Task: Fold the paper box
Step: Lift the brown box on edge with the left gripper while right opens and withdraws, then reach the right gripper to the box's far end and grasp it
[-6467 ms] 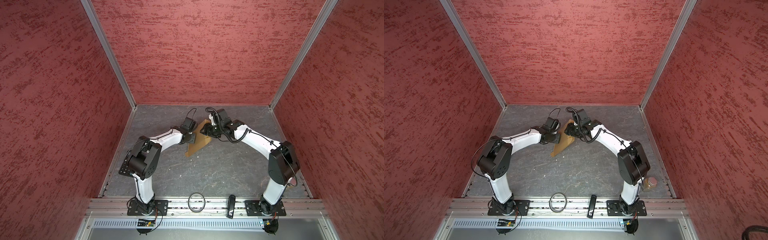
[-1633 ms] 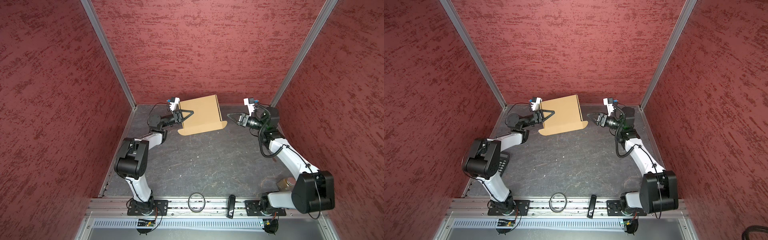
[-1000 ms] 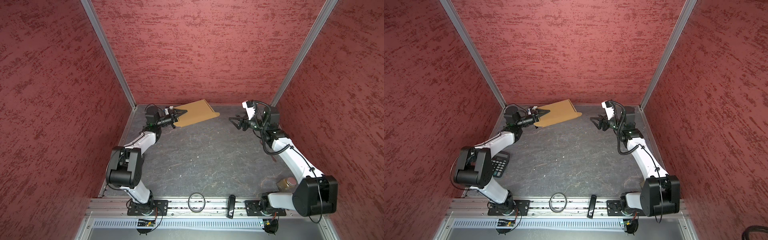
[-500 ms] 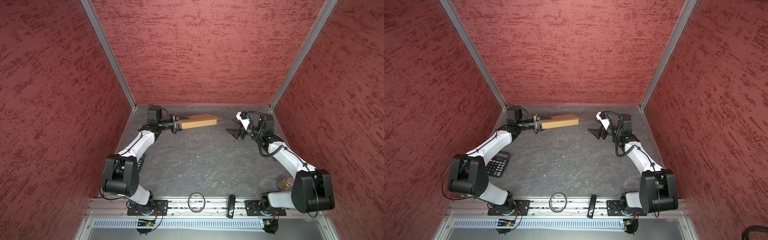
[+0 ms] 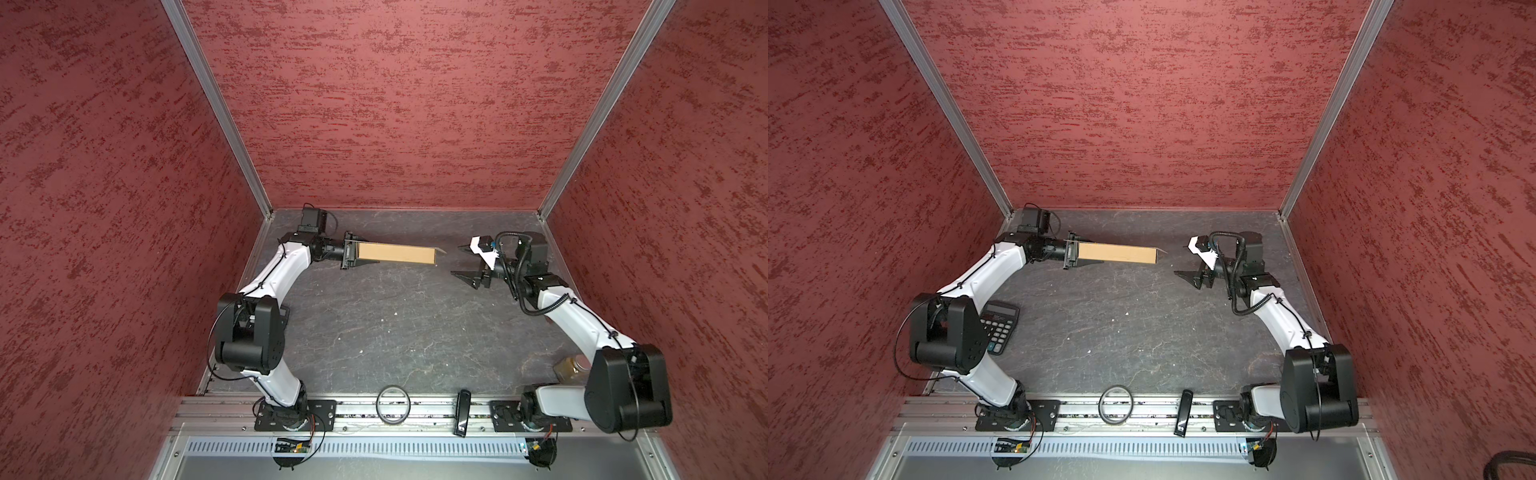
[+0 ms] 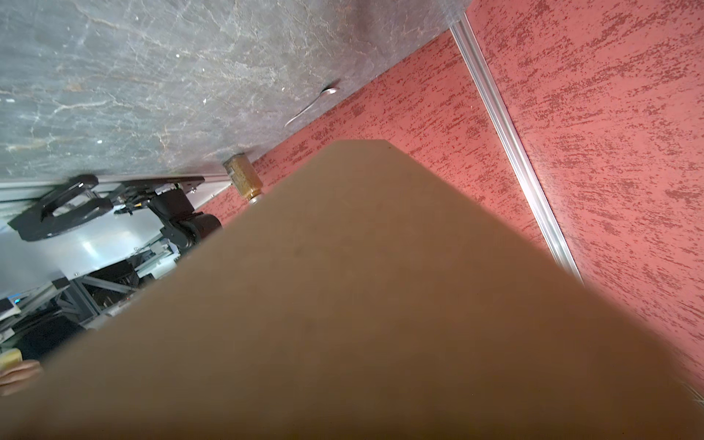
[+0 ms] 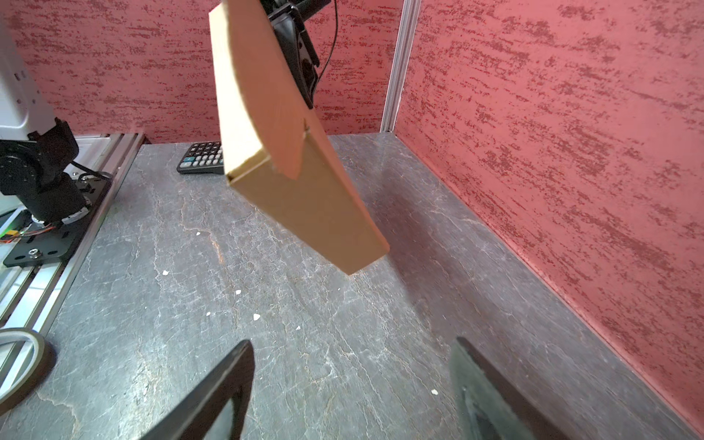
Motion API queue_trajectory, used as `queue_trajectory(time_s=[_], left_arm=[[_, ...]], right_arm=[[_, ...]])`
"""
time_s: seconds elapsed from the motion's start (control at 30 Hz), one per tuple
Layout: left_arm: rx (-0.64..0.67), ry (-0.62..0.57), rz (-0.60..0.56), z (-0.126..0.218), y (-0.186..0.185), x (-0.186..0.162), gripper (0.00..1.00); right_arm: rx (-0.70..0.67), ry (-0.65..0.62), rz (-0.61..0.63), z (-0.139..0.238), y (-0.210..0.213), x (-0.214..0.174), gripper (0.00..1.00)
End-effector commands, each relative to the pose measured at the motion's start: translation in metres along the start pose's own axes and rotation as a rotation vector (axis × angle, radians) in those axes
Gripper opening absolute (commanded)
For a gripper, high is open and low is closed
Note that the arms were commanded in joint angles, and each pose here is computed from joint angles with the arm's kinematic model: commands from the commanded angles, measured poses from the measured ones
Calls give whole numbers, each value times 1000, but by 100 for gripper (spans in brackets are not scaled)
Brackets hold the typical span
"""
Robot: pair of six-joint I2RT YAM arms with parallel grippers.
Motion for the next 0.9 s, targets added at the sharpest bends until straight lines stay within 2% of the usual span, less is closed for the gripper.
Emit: queue_trajectory(time_s=[0.0,0.47,0.87], left_arm=[[29,61,31,5,7,-16,0],[76,72,19,-7,5,-9,0],[73,100,-23,-28,-5,1,0]], right_arm=[[87,-38,115,5,19,21,82],[211,-49,190,-23,38,50,85],[310,-25,199,-41,62,45,86]])
Point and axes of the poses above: each gripper's point midway between its finger pads, its own z axis back along the fingers, its own y axis along the line the jaws close on, x = y × z, the point moved 2 cm from there along z, back along the fingers, and after that the axes turned 15 degrees about -z, right-handed, at the moved point
